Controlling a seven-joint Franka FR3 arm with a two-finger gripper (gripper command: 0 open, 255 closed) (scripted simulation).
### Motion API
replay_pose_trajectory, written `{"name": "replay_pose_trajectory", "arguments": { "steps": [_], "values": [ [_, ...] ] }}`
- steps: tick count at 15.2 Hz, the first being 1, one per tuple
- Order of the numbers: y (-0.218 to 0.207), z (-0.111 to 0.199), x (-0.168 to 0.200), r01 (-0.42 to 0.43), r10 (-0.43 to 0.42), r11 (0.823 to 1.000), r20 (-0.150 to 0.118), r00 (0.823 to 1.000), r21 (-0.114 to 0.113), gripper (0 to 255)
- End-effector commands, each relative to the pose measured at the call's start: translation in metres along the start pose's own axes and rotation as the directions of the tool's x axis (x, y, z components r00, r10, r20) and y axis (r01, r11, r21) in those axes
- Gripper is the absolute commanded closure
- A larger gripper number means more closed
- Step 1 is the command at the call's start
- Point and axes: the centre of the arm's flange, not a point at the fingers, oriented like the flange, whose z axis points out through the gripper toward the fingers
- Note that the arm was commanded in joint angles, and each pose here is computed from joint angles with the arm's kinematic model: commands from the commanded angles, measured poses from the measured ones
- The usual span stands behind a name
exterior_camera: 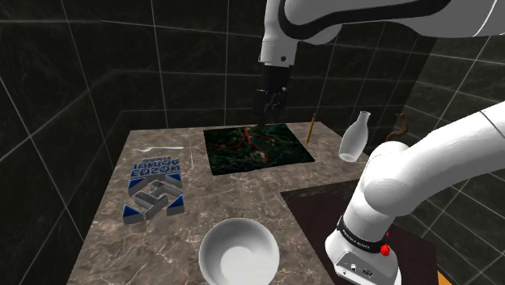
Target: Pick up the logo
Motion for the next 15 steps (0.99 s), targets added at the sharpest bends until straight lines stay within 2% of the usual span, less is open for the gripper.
{"name": "replay_pose_trajectory", "arguments": {
  "steps": [1, 15],
  "values": [
    [-0.017, 0.016, 0.015, -0.008, 0.008, 1.0, -0.007, 1.0, -0.004, 0],
    [-0.124, 0.125, 0.121, -0.063, 0.062, 0.997, -0.042, 0.997, -0.039, 0]
  ]
}}
